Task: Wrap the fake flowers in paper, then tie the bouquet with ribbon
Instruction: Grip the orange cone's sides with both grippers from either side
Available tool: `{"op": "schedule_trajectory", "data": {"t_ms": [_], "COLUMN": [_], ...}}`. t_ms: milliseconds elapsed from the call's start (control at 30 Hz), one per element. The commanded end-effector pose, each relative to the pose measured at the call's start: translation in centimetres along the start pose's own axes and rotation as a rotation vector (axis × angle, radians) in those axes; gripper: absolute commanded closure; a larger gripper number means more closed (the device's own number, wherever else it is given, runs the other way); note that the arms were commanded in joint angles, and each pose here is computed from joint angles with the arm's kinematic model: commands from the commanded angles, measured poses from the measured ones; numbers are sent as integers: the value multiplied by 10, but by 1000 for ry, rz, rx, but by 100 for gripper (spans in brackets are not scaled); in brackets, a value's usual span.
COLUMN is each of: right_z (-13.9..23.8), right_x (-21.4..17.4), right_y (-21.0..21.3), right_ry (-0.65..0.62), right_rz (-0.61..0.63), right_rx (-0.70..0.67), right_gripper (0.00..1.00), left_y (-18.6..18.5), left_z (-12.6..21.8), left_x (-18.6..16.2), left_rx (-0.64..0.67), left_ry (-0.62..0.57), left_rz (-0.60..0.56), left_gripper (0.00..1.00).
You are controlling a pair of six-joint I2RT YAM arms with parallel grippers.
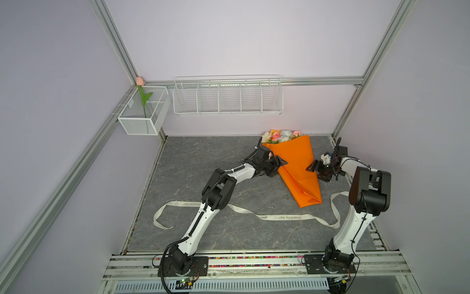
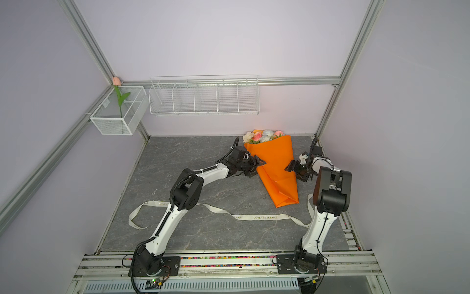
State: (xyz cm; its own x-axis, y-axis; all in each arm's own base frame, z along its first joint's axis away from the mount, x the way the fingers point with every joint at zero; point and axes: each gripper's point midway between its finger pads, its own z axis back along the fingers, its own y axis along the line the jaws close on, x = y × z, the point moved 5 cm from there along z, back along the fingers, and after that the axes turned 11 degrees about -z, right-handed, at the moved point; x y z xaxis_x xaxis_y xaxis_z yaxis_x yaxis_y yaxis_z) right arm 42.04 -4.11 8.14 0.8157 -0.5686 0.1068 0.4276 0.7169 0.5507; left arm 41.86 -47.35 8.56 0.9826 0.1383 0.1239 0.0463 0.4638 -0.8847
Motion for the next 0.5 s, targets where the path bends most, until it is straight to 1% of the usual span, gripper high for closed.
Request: {"op": "schedule_trajectory", "data": {"t_ms": [0, 67, 133, 167, 200, 267, 300, 333, 367, 400, 467], "right_z": [-9, -11, -12, -12, -14, -15, -16, -16, -17, -17, -18], "right_x": [-11, -10, -8, -7, -5, -1, 1, 3, 5, 9, 17], "right_y": [-3, -3, -1, 0, 0, 2, 3, 3, 4, 6, 9], "right_ry": [65, 65, 61, 61, 62, 60, 61, 54, 50, 46, 24], "right_rz": [5, 3, 7, 9, 10, 13, 15, 14, 14, 19, 25], "right_rx": [12, 17, 29, 37, 40, 49, 54, 54, 55, 63, 69], "right_gripper": [18, 18, 17, 17, 17, 16, 16, 15, 15, 15, 13], "left_y": [8, 7, 10, 12, 15, 18, 19, 20, 21, 21, 20], "left_z": [-9, -13, -16, -17, -19, -22, -23, -24, -24, -24, -23], "left_x": [-1, 1, 1, 1, 1, 2, 2, 2, 2, 3, 5], "left_rx": [5, -7, 0, 3, 6, 6, 0, 0, 2, 1, 1], "left_ry": [5, 14, 19, 19, 18, 17, 16, 13, 12, 8, 3], "left_rz": [24, 23, 25, 29, 33, 41, 42, 42, 44, 44, 36], "left_gripper": [34, 36, 41, 44, 50, 55, 61, 65, 66, 70, 72]}}
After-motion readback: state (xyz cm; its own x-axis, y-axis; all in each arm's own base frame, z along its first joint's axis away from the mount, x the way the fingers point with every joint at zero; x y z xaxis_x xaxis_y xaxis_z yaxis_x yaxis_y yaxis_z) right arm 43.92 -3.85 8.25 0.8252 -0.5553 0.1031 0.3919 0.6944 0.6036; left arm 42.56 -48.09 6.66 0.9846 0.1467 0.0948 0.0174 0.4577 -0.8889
